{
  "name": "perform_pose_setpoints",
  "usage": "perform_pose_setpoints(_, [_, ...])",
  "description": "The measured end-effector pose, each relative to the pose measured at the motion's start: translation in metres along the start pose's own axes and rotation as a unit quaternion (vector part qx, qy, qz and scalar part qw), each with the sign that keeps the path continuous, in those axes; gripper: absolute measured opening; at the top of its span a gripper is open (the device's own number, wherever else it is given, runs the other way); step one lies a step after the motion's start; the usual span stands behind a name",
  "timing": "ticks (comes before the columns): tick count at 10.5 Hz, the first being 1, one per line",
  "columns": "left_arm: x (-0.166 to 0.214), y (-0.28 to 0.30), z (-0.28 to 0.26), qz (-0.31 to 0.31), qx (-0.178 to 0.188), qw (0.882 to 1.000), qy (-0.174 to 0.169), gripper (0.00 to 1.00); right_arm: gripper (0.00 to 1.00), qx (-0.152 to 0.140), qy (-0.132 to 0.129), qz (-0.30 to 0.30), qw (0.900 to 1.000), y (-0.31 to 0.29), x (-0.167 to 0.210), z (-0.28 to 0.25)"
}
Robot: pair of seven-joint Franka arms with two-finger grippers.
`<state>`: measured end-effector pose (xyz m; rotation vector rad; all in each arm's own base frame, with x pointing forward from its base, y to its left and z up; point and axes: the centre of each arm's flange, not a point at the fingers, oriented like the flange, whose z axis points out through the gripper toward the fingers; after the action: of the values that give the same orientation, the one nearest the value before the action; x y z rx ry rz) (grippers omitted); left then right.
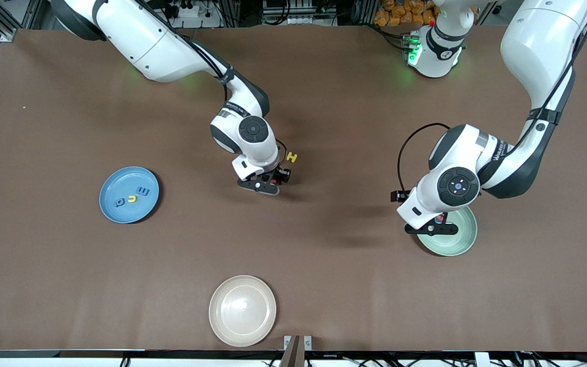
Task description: Sort upper and lower case letters into plates
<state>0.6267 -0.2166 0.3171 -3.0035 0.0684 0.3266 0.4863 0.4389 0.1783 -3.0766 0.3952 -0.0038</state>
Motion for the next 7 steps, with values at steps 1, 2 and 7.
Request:
perform_pose_setpoints(1, [-0.0001, 0.0000, 0.0000, 0.000, 0.000, 1.000, 0.000, 1.00, 0.55, 0.000, 0.000, 0.000, 1.000, 0.0004, 0.0006, 0.0001])
perform_pose_setpoints(2, [-0.0002, 0.0002, 0.0001, 0.000, 0.000, 1.000, 0.000, 1.00, 0.54, 0.000, 0.000, 0.001, 1.000, 0.0005, 0.0008, 0.0002])
perform_pose_setpoints(7, [-0.0039, 0.0063, 0.0028, 0.006, 0.001, 1.000, -0.003, 1.00, 0.35, -0.001, 0.001, 0.002, 1.000, 0.0010, 0.0015, -0.0003])
